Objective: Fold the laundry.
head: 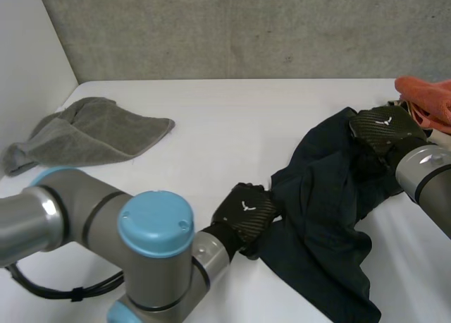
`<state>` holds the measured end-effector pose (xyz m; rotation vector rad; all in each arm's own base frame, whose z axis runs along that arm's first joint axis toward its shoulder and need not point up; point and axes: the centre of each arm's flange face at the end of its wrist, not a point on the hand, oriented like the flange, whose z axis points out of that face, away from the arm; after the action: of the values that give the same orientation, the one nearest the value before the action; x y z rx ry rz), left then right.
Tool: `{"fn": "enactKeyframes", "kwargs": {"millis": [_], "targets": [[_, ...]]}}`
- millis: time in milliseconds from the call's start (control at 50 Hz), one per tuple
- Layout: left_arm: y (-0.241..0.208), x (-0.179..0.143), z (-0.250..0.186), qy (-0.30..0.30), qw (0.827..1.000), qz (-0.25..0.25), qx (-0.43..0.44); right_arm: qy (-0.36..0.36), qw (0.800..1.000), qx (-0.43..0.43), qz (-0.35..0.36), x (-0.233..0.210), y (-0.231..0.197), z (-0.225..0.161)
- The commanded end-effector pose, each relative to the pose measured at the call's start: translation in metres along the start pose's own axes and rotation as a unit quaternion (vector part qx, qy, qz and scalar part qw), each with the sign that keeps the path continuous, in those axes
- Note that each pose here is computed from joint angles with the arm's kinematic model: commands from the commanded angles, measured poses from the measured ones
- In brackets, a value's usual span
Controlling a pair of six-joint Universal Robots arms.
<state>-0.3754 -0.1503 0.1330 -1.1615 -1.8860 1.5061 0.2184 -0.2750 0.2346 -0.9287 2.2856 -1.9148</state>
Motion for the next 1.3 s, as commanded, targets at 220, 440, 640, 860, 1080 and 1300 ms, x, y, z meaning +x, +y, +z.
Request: {"fn": "enactKeyframes", "kwargs": {"millis": [220, 440, 640, 860, 1080, 1300], "targets": [[0.017, 0.021, 0.037, 0.02, 1.0, 0.016, -0.007, 0.006, 1.0, -0.005, 0.003, 0.0, 0.013, 0.001], [-0.061, -0.077, 0.04, -0.188, 0.979, 0.028, 0.079, 0.001, 1.0, -0.021, -0.003, -0.002, 0.011, -0.011], [-0.082, -0.158, 0.044, -0.21, 0.963, 0.131, 0.107, -0.033, 0.997, -0.059, 0.032, -0.022, 0.031, -0.032], [-0.023, -0.157, 0.08, -0.159, 0.972, 0.161, 0.065, -0.052, 0.996, -0.044, 0.065, -0.068, 0.058, -0.01], [-0.047, -0.145, 0.006, -0.178, 0.974, 0.138, 0.037, -0.001, 0.998, -0.039, 0.056, -0.059, 0.05, -0.009], [-0.024, -0.097, -0.076, -0.151, 0.985, 0.087, -0.008, 0.001, 0.998, -0.039, 0.056, -0.058, 0.05, -0.008]]}}
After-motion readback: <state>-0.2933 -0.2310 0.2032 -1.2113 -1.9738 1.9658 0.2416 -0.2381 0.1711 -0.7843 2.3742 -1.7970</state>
